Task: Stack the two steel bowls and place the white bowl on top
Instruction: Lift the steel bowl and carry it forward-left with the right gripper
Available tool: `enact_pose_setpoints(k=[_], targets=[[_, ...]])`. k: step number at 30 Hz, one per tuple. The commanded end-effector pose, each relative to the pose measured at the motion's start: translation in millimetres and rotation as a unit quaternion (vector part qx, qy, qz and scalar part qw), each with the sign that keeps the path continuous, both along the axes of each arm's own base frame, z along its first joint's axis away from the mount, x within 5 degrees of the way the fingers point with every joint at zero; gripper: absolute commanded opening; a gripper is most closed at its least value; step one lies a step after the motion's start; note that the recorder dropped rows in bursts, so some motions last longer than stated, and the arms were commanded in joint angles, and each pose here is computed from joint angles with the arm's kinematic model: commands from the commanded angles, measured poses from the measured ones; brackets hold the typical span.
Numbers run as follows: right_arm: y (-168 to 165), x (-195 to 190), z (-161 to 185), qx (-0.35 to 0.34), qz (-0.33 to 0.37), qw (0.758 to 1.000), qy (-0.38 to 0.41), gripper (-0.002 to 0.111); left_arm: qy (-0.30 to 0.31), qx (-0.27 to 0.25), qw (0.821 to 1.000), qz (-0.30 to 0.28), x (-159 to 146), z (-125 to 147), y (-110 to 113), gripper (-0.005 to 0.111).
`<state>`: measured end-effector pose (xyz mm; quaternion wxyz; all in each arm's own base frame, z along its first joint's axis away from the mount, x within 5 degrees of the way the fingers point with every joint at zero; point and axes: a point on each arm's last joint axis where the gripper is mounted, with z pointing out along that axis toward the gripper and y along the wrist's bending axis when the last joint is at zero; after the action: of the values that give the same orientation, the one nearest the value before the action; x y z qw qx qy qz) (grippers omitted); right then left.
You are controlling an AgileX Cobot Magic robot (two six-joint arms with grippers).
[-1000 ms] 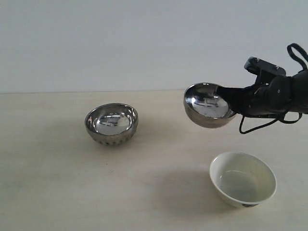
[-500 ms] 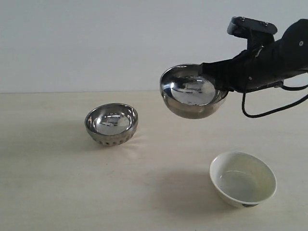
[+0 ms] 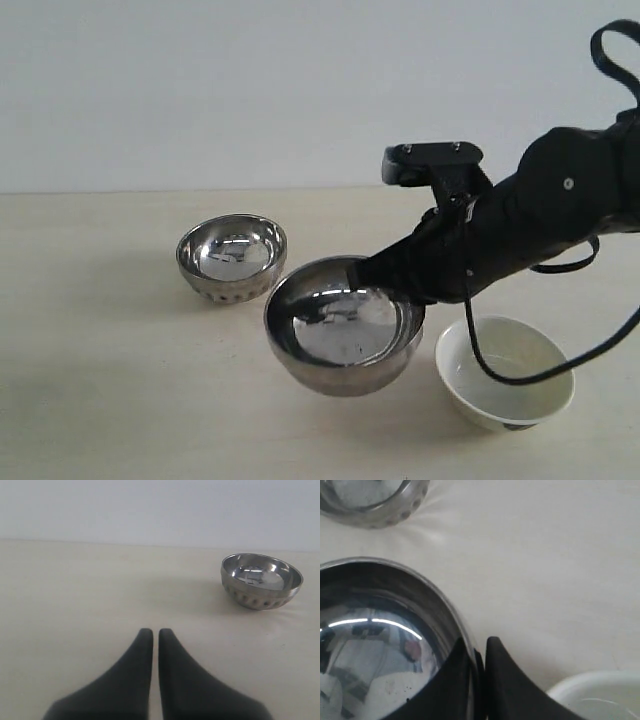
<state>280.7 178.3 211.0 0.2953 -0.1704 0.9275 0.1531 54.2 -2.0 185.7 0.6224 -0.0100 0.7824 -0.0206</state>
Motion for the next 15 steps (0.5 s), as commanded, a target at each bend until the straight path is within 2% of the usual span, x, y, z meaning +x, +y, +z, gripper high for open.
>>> enact_pose_setpoints(k=[1, 6, 12, 15], targets=[[5, -12, -6, -0.008, 0.025, 1.000, -0.009, 0.001, -0.004, -0.002, 1.000, -0.002, 0, 0, 0, 0.004], [10, -18, -16, -0.002, 0.030, 0.999, -0.031, 0.001, -0.004, -0.002, 1.000, -0.002, 0, 0, 0, 0.004], [13, -14, -42, -0.023, 0.030, 0.999, 0.000, 0.001, -0.004, -0.002, 1.000, -0.002, 0, 0, 0, 0.004], [15, -10, -49, -0.025, 0.032, 0.999, -0.013, 0.001, -0.004, -0.002, 1.000, -0.002, 0, 0, 0, 0.004]])
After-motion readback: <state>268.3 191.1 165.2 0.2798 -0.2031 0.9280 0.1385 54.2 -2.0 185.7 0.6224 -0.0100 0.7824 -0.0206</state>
